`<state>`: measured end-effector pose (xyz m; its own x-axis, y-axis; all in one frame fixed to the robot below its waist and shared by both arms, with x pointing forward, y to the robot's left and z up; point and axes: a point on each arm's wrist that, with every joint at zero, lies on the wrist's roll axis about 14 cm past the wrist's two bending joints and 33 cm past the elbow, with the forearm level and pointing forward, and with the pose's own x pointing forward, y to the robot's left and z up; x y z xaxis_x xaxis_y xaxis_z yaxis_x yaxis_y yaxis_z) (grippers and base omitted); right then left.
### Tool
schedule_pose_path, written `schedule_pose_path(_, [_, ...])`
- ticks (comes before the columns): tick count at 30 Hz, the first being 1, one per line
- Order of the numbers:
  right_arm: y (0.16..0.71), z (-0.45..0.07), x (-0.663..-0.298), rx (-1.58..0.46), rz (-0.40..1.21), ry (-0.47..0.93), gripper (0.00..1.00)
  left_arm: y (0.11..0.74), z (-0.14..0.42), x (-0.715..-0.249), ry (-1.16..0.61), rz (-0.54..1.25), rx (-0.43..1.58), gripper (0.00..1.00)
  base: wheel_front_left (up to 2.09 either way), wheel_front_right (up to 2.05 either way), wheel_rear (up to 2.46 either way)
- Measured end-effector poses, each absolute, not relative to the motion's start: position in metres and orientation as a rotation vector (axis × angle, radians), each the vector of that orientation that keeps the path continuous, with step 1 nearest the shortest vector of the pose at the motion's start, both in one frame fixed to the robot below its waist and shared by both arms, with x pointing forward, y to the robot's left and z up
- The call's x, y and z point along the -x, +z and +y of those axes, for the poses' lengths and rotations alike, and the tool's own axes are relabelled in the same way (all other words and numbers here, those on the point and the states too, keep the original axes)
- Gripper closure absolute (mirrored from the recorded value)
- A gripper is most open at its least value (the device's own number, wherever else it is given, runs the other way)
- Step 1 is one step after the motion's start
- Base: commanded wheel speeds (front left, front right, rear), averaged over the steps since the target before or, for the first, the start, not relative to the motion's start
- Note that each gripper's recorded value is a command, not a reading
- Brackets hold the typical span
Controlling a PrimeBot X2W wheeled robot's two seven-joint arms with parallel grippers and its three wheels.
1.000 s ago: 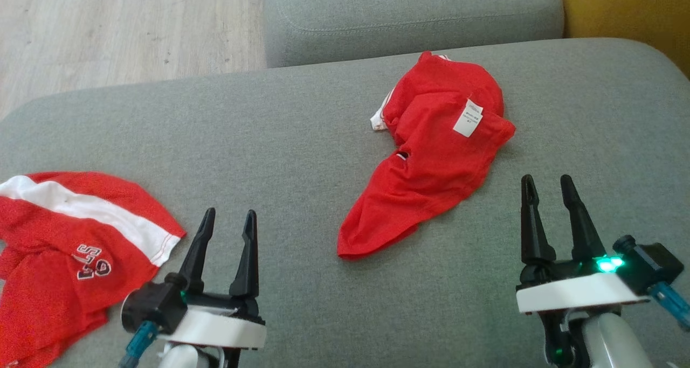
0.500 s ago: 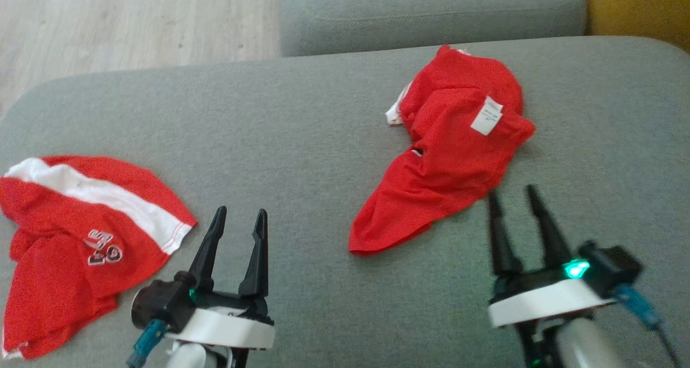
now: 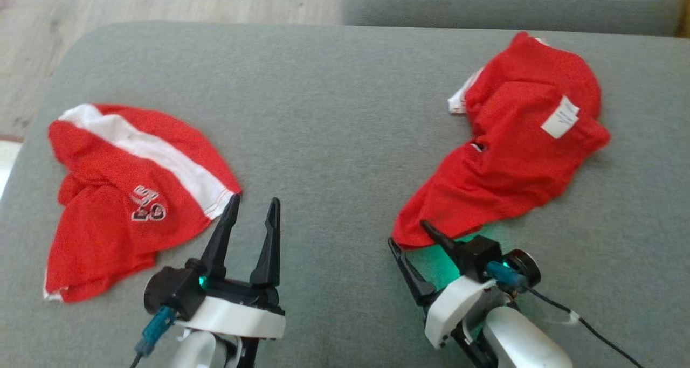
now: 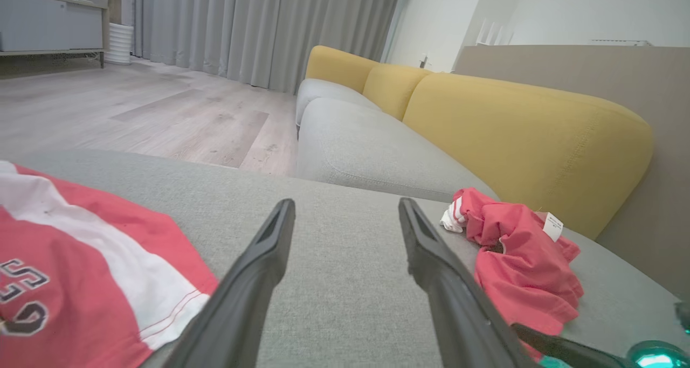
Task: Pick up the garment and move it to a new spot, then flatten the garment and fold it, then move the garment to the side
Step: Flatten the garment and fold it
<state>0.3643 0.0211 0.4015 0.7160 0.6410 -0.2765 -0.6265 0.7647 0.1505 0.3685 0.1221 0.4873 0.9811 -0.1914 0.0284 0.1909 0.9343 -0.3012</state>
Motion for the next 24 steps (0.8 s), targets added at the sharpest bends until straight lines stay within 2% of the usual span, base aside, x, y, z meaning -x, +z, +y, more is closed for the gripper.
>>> schedule_pose_path(5, [0.370, 0.024, -0.361, 0.072, 0.444, 0.750, 0.00, 0.483, 0.134, -0.364, -0.155, 0.012, 0.319, 0.00, 0.00, 0.00, 0.00])
schedule_pose_path(10, [0.366, 0.021, -0.369, 0.125, 0.469, 0.749, 0.00, 0.484, 0.136, -0.362, -0.148, 0.009, 0.318, 0.00, 0.00, 0.00, 0.00])
schedule_pose_path(11, [0.366, 0.021, -0.369, 0.127, 0.470, 0.748, 0.19, 0.484, 0.136, -0.362, -0.148, 0.009, 0.318, 0.00, 0.00, 0.00, 0.00])
schedule_pose_path(13, [0.366, 0.019, -0.371, 0.132, 0.473, 0.744, 1.00, 0.484, 0.135, -0.362, -0.151, 0.008, 0.319, 0.00, 0.00, 0.00, 0.00])
schedule_pose_path(19, [0.370, 0.013, -0.372, 0.117, 0.457, 0.722, 1.00, 0.486, 0.130, -0.364, -0.167, 0.005, 0.330, 0.00, 0.00, 0.00, 0.00])
schedule_pose_path(24, [0.401, 0.025, -0.379, 0.040, 0.339, 0.736, 1.00, 0.490, 0.128, -0.365, -0.176, -0.008, 0.332, 0.00, 0.00, 0.00, 0.00])
